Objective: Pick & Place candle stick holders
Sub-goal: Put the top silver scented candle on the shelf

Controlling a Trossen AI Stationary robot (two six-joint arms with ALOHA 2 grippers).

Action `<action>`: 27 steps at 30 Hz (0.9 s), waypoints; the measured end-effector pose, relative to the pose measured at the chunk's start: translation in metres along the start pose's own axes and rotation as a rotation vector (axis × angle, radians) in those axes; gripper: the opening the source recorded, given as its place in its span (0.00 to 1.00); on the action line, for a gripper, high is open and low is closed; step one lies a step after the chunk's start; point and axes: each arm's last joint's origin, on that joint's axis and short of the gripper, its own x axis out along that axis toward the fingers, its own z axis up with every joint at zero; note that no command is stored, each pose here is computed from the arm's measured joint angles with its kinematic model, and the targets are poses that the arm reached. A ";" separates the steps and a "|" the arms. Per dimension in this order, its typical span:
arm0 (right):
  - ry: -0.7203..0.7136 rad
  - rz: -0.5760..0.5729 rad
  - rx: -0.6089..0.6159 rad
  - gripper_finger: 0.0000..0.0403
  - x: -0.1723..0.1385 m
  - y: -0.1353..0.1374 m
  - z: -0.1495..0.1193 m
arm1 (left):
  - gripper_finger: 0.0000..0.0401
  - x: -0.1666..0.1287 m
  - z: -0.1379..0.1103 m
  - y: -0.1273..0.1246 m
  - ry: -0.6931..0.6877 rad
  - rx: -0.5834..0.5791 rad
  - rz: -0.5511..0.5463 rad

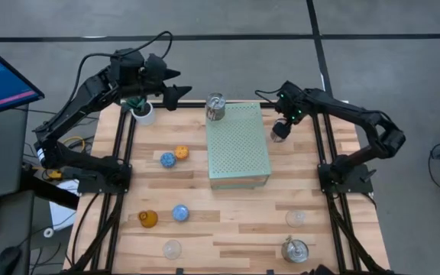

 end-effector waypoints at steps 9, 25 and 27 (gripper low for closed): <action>0.026 0.028 -0.024 0.98 0.012 -0.006 0.003 | 0.92 0.000 0.000 0.000 0.000 -0.015 0.000; -0.080 0.092 -0.035 0.98 -0.019 -0.011 0.011 | 0.92 0.000 0.000 0.001 0.000 -0.016 0.003; -0.102 0.110 -0.030 0.98 -0.026 -0.012 0.011 | 0.92 0.000 0.000 0.001 0.000 -0.016 0.002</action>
